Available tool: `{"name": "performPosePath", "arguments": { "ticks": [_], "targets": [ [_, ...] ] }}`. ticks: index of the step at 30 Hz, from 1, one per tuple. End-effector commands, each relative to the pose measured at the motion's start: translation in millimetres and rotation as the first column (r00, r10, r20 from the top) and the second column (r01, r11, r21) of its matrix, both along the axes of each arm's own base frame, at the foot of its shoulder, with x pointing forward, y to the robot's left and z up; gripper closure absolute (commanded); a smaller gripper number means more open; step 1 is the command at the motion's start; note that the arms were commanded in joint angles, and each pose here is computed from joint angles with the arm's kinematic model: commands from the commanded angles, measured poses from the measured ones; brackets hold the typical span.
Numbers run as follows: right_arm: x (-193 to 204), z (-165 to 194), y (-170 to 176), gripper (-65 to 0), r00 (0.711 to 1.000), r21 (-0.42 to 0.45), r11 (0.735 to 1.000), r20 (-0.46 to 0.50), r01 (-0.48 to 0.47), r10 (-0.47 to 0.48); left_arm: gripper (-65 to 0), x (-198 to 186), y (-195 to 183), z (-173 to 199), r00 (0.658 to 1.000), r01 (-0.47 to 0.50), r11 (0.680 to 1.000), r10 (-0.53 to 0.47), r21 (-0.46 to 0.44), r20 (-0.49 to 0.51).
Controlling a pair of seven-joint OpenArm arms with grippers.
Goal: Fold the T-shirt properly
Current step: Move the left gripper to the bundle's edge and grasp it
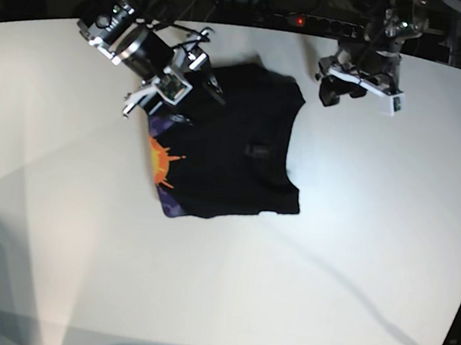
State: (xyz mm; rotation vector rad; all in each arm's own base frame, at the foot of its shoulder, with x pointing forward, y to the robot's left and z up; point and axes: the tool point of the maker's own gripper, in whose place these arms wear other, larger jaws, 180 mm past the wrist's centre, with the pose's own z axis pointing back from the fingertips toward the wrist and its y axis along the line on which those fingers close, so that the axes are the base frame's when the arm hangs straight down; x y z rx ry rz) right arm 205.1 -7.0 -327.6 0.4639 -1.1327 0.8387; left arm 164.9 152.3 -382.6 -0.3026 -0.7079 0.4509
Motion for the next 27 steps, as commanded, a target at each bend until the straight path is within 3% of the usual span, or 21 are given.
{"name": "performPosePath", "arguments": {
  "ticks": [1, 15, 21, 27],
  "targets": [
    [3, 13, 2, -34.4, 0.999, 0.045, 0.999, 0.033, -0.005, 0.003, -37.4, 4, -6, 6, 0.999, 0.015, 1.0, -0.015, -0.009, 0.03],
    [0, 5, -7, -34.4, 1.0, 0.028, 0.999, 0.007, 0.019, -0.02, -36.8, 21, -64, 10, 0.987, 0.146, 0.984, -0.14, -0.098, 0.073],
    [10, 1, -39, -34.4, 0.994, -0.011, 0.994, 0.011, 0.108, -0.108, -24.0, 12, -77, -7, 0.985, 0.171, 0.978, -0.17, -0.123, 0.025],
    [17, -14, -70, -34.4, 0.982, -0.055, 0.981, -0.013, 0.187, -0.187, -23.8, 9, -79, -7, 0.984, 0.177, 0.976, -0.175, -0.126, 0.022]
  ]
}}
